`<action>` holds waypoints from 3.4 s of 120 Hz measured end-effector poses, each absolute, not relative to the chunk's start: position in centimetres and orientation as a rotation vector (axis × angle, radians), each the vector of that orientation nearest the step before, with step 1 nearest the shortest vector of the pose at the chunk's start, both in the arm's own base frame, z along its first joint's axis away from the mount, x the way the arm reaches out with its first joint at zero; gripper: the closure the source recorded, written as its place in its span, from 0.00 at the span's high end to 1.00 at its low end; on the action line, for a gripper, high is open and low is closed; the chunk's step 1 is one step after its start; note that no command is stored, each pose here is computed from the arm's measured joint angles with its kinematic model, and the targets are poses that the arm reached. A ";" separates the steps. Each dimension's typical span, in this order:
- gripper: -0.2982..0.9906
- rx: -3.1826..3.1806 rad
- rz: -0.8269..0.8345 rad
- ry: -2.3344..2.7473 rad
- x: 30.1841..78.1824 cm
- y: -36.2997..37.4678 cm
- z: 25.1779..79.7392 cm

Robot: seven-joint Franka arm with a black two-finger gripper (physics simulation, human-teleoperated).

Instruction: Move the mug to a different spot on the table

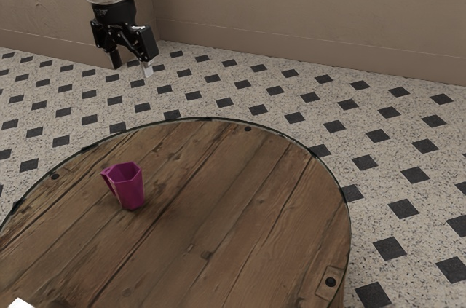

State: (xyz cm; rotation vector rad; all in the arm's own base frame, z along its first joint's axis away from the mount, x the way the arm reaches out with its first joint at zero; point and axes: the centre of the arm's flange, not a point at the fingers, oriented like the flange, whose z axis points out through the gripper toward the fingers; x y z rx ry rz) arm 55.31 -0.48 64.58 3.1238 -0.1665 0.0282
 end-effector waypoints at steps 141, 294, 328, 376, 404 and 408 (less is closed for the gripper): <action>0.77 2.694 -0.445 1.087 64.2 21.8 34.5; 0.76 1.804 -0.057 2.357 56.0 22.4 30.2; 0.74 1.688 -0.073 2.433 54.5 20.7 29.4; 0.74 1.866 -0.049 2.308 54.4 21.6 29.2; 0.75 2.013 -0.054 2.169 54.3 21.2 28.8; 0.75 2.016 -0.058 2.155 54.3 21.1 28.7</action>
